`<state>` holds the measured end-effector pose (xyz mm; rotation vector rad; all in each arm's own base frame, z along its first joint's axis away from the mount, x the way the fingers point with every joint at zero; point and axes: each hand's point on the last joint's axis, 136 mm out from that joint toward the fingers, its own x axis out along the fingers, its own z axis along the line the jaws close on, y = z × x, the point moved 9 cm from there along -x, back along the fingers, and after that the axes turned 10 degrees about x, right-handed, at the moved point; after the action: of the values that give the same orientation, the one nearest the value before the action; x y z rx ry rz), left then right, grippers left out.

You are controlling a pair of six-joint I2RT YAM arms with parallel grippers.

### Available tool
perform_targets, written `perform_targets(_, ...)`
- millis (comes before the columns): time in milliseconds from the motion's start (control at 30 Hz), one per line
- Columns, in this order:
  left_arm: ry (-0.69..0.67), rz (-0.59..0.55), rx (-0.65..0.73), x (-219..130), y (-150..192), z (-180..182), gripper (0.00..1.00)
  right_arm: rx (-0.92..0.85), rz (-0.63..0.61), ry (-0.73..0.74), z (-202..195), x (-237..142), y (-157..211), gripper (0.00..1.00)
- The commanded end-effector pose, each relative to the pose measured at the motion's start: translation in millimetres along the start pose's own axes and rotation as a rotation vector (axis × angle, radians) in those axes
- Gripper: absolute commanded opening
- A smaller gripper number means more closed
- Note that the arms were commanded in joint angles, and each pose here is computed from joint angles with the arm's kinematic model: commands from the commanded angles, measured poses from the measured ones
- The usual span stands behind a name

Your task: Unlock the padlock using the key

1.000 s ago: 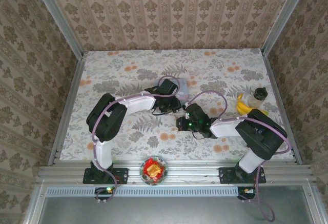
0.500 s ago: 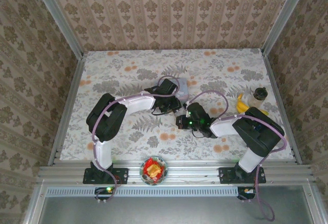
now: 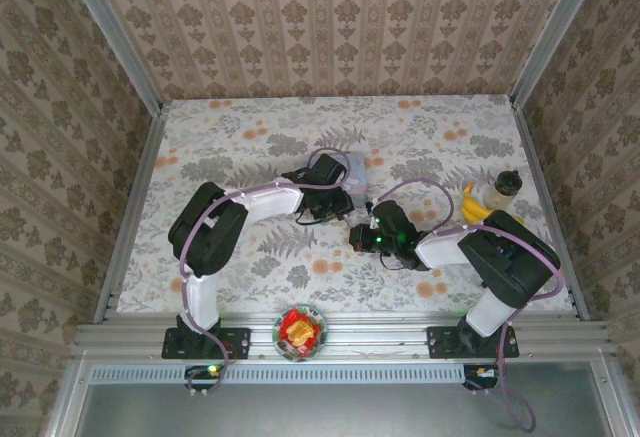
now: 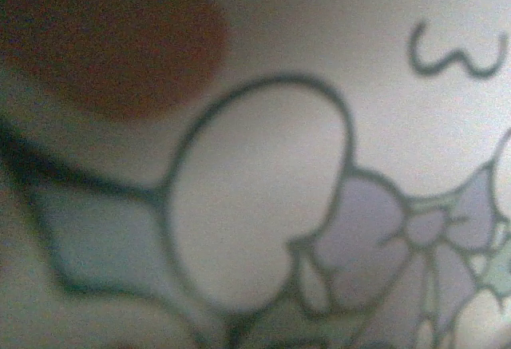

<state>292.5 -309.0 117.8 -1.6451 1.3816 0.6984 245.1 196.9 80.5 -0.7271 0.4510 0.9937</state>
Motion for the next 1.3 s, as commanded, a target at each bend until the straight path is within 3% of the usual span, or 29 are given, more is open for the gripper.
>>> perform_targets(0, 0.012, -0.004, -0.019, -2, -3, 2, 0.27, 0.016, 0.003, -0.02, 1, 3, -1, 0.0)
perform_targets(833, 0.013, 0.021, 0.001, 2, 2, 0, 0.26, 0.022, -0.061, -0.081, 13, 3, -15, 0.0)
perform_targets(1267, 0.032, 0.116, -0.037, -4, 14, -9, 0.24, 0.035, -0.087, -0.204, 23, -4, -29, 0.0)
